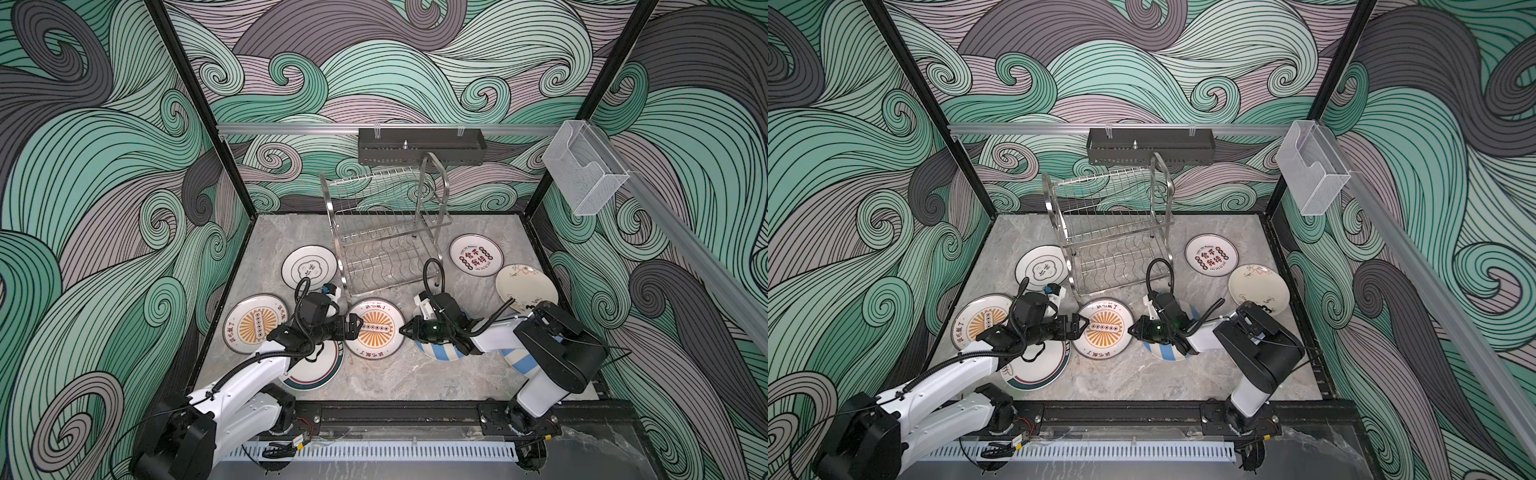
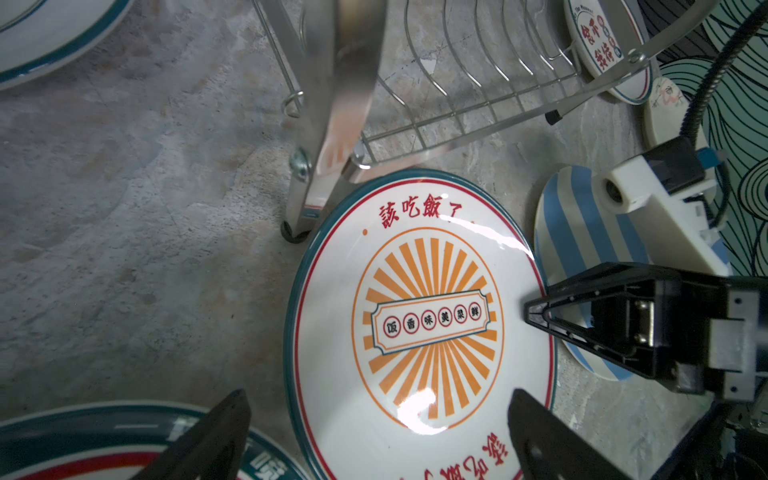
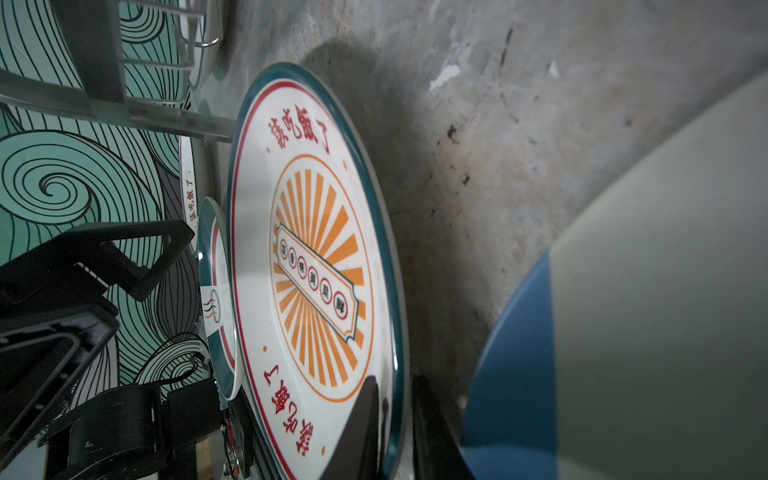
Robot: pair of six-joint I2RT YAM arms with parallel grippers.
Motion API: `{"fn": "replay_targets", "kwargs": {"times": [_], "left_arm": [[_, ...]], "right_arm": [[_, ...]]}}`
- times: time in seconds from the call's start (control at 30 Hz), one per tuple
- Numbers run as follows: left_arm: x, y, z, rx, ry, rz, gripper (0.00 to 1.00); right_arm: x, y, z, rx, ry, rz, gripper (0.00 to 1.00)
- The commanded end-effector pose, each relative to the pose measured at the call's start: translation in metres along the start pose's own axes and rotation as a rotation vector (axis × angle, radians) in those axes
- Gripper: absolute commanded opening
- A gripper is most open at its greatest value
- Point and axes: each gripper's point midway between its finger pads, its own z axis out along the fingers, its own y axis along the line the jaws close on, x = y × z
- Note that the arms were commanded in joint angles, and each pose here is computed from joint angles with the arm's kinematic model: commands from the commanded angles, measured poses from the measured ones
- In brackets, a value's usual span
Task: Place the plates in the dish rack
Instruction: 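Grip the orange-sunburst plate rim with the right gripper and tilt it up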
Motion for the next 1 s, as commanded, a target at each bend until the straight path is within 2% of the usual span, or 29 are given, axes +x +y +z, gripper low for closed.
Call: {"fn": "replay_targets", "kwargs": {"times": [0.0,0.3,0.77,0.97], "left_arm": [[-0.003,-0.008,-0.009,0.021,-0.004,0.033,0.99],[-0.009,-0.009,-0.019,0.015,-0.029,0.042,0.98],[-0.026,-0.018,-0.021,0.022,-0.047,0.049,0.98],[-0.033,-0.005,-0.021,-0.066,-0.053,0.015,0.99]], "right_arm": [[-0.001,-0.012,-0.001,0.065,-0.012,0.03,0.11],[0.0,-0.009,-0.015,0.1,-0.014,0.032,0.0],[0.003,-0.015,-0.075,0.172,-0.108,0.01,0.0],[-0.013,-0.003,-0.108,0.174,-0.212,-0.059,0.0]]}}
